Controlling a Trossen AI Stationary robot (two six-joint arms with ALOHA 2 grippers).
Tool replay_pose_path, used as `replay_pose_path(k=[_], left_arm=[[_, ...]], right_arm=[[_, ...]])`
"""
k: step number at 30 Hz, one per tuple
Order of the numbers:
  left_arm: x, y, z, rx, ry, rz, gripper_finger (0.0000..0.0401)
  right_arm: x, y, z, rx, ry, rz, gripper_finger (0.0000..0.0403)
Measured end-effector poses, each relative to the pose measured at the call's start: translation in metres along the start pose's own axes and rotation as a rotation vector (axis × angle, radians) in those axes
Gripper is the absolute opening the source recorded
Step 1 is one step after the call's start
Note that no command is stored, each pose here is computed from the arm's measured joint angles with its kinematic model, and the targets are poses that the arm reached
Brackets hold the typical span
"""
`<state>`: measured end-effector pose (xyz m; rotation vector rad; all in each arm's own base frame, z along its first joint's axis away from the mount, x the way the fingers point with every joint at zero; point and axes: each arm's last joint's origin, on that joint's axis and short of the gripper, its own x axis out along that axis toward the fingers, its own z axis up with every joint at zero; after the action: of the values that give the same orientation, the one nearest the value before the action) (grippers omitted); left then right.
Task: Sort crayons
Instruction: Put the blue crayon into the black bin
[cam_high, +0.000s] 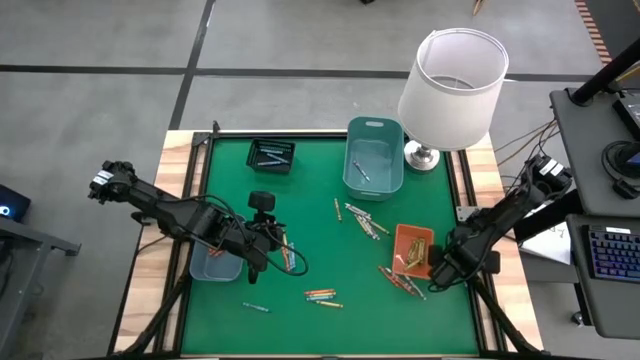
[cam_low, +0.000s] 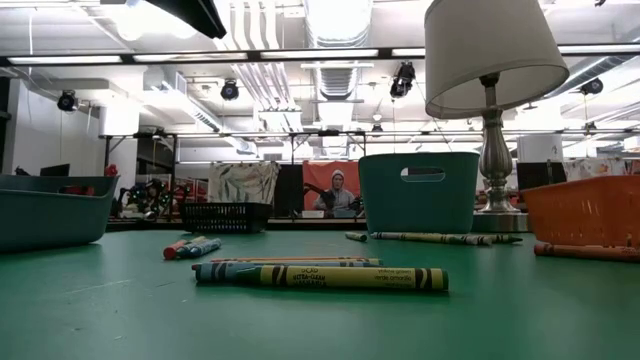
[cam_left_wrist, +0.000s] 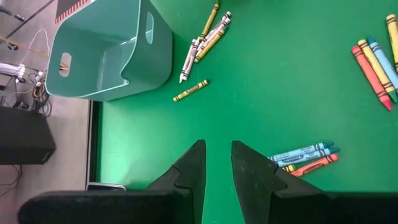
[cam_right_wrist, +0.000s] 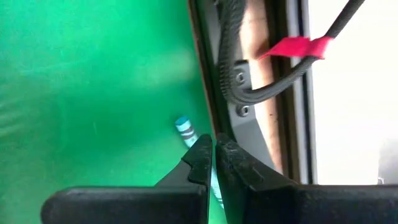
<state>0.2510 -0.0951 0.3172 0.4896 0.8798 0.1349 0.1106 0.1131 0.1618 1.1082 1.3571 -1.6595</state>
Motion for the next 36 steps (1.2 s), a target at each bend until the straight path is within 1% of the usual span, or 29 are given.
replay_pose_path(k=[4, 7, 9, 10, 13, 14, 16, 20, 22, 24, 26, 30, 36], left_arm=[[0.000, 0.000, 0.001, -0.010, -0.014, 0.000, 0.0059], [0.000, 0.000, 0.003, -0.019, -0.024, 0.000, 0.0059], [0.000, 0.000, 0.003, -0.025, -0.032, 0.000, 0.0059], [0.000, 0.000, 0.004, -0.028, -0.036, 0.000, 0.0059], [0.000, 0.000, 0.004, -0.030, -0.040, 0.000, 0.0059], [0.000, 0.000, 0.004, -0.031, -0.041, 0.000, 0.0059], [0.000, 0.000, 0.004, -0.031, -0.041, 0.000, 0.0059], [0.000, 0.000, 0.005, -0.038, -0.042, 0.000, 0.0059], [0.000, 0.000, 0.005, -0.041, -0.042, 0.000, 0.0059], [0.000, 0.000, 0.005, -0.042, -0.042, 0.000, 0.0059], [0.000, 0.000, 0.005, -0.043, -0.043, 0.000, 0.0059], [0.000, 0.000, 0.005, -0.039, -0.048, 0.000, 0.0059], [0.000, 0.000, 0.006, -0.034, -0.049, 0.001, 0.0059]], right_arm=[[-0.017, -0.002, -0.002, -0.008, -0.045, 0.033, 0.0013], [-0.033, -0.004, -0.005, -0.073, -0.042, 0.062, 0.0013], [-0.043, -0.006, -0.007, -0.155, -0.022, 0.091, 0.0013], [-0.048, -0.006, -0.009, -0.220, -0.021, 0.121, 0.0013], [-0.058, -0.009, -0.017, -0.514, -0.114, 0.257, 0.0013], [-0.058, -0.010, -0.021, -0.594, -0.127, 0.278, 0.0013], [-0.058, -0.011, -0.027, -0.739, -0.096, 0.276, 0.0013], [-0.049, -0.020, -0.040, -0.962, -0.066, 0.309, 0.0013], [-0.044, -0.023, -0.046, -1.033, -0.035, 0.326, 0.0013], [-0.038, -0.026, -0.045, -1.024, -0.023, 0.288, 0.0013], [-0.030, -0.028, -0.040, -0.962, -0.026, 0.226, 0.0013], [-0.018, -0.026, -0.039, -0.908, -0.028, 0.207, 0.0013], [-0.003, -0.021, -0.041, -0.890, -0.063, 0.133, 0.0013]])
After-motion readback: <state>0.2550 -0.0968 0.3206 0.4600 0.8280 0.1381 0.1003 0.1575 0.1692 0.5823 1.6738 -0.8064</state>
